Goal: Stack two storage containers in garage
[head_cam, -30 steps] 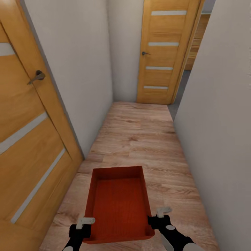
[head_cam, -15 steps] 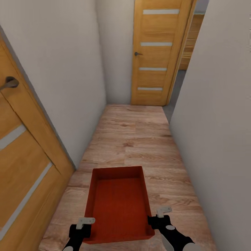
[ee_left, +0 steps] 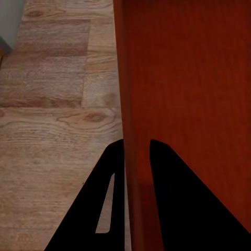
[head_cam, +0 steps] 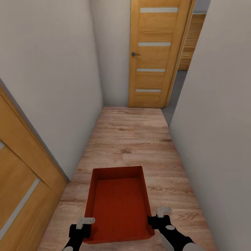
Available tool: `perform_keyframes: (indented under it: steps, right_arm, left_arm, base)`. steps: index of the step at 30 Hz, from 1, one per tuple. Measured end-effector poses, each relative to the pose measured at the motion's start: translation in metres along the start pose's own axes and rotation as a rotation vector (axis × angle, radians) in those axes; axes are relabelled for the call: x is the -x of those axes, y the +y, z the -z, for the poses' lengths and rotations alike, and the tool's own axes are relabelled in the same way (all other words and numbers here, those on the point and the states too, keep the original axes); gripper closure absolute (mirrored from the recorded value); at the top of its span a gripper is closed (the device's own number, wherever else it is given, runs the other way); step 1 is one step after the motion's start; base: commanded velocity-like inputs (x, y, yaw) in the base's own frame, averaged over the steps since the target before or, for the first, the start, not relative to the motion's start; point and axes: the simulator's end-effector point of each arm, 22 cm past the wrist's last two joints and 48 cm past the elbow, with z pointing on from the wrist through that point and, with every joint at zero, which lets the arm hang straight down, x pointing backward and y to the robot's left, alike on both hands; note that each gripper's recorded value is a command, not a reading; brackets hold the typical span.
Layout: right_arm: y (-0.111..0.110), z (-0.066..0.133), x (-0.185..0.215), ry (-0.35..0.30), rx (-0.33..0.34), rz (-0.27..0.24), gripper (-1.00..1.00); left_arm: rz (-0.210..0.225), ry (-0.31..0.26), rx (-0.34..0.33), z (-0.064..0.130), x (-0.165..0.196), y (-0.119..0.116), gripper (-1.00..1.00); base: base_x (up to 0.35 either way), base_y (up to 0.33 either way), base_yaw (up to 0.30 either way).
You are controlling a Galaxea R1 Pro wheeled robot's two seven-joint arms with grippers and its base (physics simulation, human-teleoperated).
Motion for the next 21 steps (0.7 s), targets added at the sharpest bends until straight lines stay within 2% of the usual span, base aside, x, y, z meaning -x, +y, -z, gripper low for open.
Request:
perform_keyframes:
  steps: [9,21]
  right_arm:
    - [-0.0004,0.0001,0.0057,-0.027,0.000,0.001,1.00]
    - [-0.0005,0.0000,0.0068,-0.031,0.000,0.001,1.00]
  left_arm:
    - [0.004,-0.006,0.002,-0.0003,0.0025,0.0000,1.00]
    - [0.004,-0.008,0.002,-0.0005,0.0032,0.0001,1.00]
  base:
    - [0.335,0.000,0.000]
    - [0.272,0.000,0.000]
